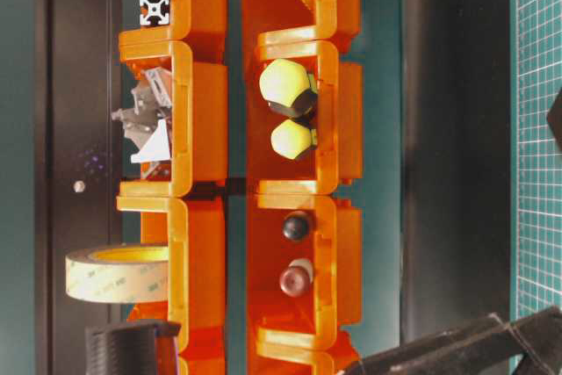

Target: Pick scraper from container rack with left arm.

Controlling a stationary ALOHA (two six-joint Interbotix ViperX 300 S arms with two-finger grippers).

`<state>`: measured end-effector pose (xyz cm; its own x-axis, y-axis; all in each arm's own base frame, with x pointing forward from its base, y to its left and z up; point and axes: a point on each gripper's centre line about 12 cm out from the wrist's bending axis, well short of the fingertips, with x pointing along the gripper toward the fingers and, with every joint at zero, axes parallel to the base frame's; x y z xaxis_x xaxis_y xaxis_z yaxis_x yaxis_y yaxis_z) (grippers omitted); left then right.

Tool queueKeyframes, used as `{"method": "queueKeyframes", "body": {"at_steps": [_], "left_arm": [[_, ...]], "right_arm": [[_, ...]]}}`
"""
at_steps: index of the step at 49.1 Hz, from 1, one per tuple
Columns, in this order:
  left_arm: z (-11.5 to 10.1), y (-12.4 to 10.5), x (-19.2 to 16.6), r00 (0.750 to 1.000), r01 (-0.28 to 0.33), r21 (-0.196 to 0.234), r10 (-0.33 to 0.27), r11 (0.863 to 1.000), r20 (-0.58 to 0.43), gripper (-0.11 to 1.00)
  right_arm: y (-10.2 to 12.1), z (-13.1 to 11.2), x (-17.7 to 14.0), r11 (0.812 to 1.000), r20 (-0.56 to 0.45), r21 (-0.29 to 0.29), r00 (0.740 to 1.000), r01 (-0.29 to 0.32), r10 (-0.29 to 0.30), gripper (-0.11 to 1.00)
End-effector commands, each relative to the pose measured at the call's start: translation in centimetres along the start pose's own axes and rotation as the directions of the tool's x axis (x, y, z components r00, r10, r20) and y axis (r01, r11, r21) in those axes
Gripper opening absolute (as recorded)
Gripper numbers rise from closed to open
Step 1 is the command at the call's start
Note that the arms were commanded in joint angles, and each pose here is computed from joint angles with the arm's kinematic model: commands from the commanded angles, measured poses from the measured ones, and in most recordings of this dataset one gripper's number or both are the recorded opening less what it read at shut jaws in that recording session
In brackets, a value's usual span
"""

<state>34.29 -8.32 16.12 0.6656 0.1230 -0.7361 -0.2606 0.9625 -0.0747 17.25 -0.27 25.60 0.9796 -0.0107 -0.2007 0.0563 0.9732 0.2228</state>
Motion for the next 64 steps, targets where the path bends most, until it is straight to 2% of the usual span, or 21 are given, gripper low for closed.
{"method": "queueKeyframes", "body": {"at_steps": [1,8,13,21,28,32,36,40,41,44,49,53,60,64], "left_arm": [[0.8,-0.5,-0.8,0.998,0.055,-0.037,-0.053,0.998,0.032,0.89],[1.0,-1.0,-1.1,0.994,0.101,-0.044,-0.099,0.994,0.043,0.89],[1.8,-1.0,-2.5,0.989,0.128,-0.039,-0.124,0.991,0.082,0.89],[2.1,0.0,-6.4,0.968,0.195,0.026,-0.196,0.98,0.159,0.89],[2.1,1.1,-11.2,0.925,0.267,0.07,-0.276,0.961,0.262,0.89],[2.3,2.1,-14.2,0.888,0.305,0.083,-0.315,0.949,0.335,0.89],[2.1,3.3,-17.0,0.846,0.327,0.116,-0.345,0.938,0.407,0.89],[2.0,4.6,-19.5,0.802,0.329,0.147,-0.358,0.933,0.478,0.89],[2.0,5.1,-20.5,0.784,0.328,0.156,-0.361,0.932,0.505,0.88],[2.1,6.3,-22.1,0.757,0.31,0.164,-0.347,0.937,0.554,0.88],[2.0,8.2,-24.2,0.731,0.267,0.148,-0.3,0.952,0.613,0.87],[1.8,9.3,-25.5,0.708,0.24,0.151,-0.279,0.959,0.648,0.87],[1.4,10.3,-26.6,0.682,0.197,0.186,-0.27,0.963,0.68,0.87],[1.4,10.4,-26.8,0.676,0.186,0.197,-0.271,0.963,0.685,0.87]], "right_arm": [[0.2,0.9,0.1,1.0,0.023,0.002,1.0,-0.002,0.002,0.0],[0.2,0.9,0.1,1.0,0.023,0.0,1.0,-0.002,0.002,0.0],[0.2,0.9,0.1,1.0,0.023,0.0,1.0,-0.002,0.002,0.0],[0.2,0.9,0.1,1.0,0.023,-0.001,1.0,-0.002,0.002,0.0],[0.2,1.1,0.0,1.0,0.03,-0.003,1.0,-0.004,0.004,0.0],[0.2,1.2,-0.1,1.0,0.035,0.0,0.999,-0.005,0.005,0.0],[0.3,1.4,-0.2,1.0,0.042,0.0,0.999,-0.007,0.007,0.0],[0.3,1.4,-0.3,1.0,0.045,0.0,0.999,-0.008,0.008,0.0],[0.3,1.5,-0.3,1.0,0.048,-0.001,0.999,-0.009,0.009,0.0],[0.4,1.6,-0.4,1.0,0.051,-0.001,0.999,-0.011,0.011,0.0],[0.4,1.6,-0.4,1.0,0.051,-0.001,0.999,-0.011,0.011,0.0],[0.4,1.6,-0.4,1.0,0.052,-0.002,0.999,-0.014,0.014,0.0],[0.4,1.6,-0.4,1.0,0.053,0.0,0.998,-0.015,0.015,0.0],[0.4,1.7,-0.4,1.0,0.053,-0.002,0.998,-0.015,0.015,0.0]]}}
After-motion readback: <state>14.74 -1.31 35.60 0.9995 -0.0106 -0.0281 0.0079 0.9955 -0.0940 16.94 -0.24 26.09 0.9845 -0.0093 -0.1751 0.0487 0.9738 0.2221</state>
